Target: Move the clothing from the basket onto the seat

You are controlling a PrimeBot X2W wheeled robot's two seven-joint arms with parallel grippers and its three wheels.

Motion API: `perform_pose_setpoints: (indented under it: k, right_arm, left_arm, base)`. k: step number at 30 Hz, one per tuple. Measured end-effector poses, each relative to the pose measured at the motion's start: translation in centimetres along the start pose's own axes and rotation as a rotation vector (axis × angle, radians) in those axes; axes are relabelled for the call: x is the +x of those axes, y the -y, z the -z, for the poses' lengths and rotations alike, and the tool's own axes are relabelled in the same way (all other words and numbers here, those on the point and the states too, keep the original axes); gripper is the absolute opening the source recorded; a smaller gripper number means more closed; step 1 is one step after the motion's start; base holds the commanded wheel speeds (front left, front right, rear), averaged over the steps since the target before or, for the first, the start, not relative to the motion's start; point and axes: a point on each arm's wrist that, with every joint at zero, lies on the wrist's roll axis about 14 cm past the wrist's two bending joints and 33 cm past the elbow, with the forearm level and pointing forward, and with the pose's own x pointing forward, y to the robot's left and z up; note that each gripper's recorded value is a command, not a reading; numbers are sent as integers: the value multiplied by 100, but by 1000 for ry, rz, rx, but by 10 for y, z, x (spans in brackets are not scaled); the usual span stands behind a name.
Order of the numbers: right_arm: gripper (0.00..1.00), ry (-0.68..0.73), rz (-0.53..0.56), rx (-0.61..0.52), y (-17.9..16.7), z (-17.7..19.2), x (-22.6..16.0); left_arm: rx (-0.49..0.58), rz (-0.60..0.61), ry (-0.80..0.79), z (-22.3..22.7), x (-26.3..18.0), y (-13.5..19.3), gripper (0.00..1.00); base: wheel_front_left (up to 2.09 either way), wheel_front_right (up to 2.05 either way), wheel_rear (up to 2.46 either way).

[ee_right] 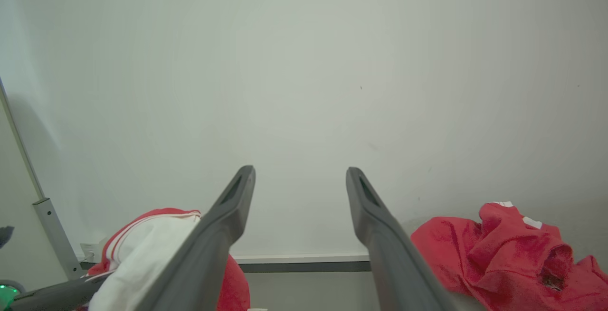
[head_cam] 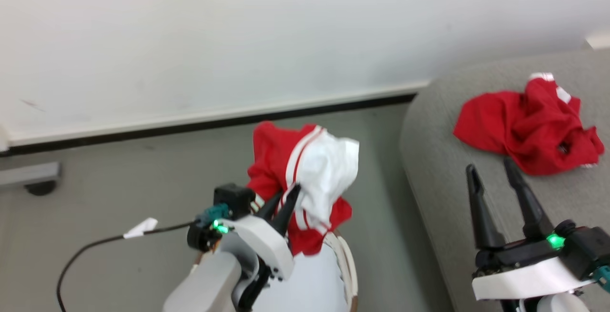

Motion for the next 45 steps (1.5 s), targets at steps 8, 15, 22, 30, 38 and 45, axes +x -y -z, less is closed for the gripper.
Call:
perform_pose_setpoints:
  k: [8,15,22,30,38,45]
  right_arm:
    - [100,-9,-116,32,-41,3,-1]
    - [100,-38,-164,46,-59,13,-5]
    - [100,-64,-197,47,-69,20,-7]
    - [100,-130,-290,61,-96,39,-14]
    - [100,-215,-396,70,-125,63,-15]
    - [100,-268,-460,82,-144,79,-7]
  left_arm:
    - [76,2,227,-85,-21,3,0]
    - [111,10,342,-129,-33,11,0]
    - [107,13,347,-130,-39,16,0]
    - [97,43,344,-125,-44,31,0]
    - [67,108,343,-117,-52,57,0]
    - [57,140,314,-105,-61,73,0]
  base:
    - [0,0,0]
    - [0,0,0]
    - [0,0,0]
    - [0,0,0]
    - [0,0,0]
    - [0,0,0]
